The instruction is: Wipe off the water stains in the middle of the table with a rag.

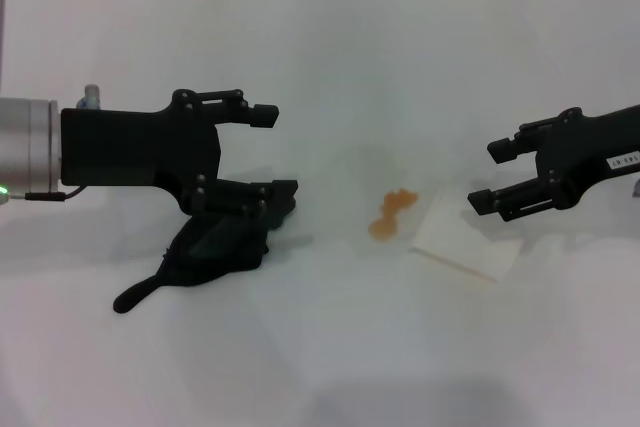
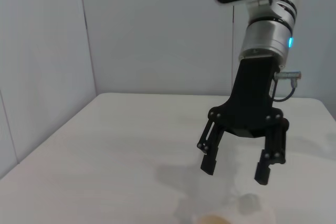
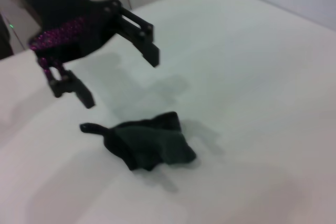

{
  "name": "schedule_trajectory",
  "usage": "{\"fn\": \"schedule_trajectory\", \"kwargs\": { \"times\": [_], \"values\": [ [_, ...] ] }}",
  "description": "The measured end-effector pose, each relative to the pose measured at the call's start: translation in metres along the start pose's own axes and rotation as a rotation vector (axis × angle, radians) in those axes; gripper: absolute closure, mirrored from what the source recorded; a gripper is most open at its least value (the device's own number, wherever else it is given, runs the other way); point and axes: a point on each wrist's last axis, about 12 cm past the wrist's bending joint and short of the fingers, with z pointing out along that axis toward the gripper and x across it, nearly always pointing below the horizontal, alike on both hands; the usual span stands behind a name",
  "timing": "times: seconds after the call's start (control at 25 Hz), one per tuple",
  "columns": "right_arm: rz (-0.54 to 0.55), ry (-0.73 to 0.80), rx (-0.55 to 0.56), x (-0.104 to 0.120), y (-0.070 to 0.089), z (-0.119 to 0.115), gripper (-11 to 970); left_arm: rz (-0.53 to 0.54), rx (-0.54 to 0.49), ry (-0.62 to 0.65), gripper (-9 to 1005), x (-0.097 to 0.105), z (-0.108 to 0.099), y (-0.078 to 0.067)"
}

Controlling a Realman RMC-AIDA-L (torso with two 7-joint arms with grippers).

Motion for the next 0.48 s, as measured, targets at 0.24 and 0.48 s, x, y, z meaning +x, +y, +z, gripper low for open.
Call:
{"fn": "schedule_trajectory", "kwargs": {
  "times": [0.24, 0.48],
  "values": [
    [0.017, 0.123, 0.032, -0.013, 0.002, 0.006, 188, 0.002, 0.001, 0.004, 148, 0.000, 0.000, 0.001],
    [0.006, 0.213, 0.039, -0.017, 0.008, 0.013, 188, 0.004, -0.003, 0.007, 148, -0.001, -0.001, 0.002]
  ]
}}
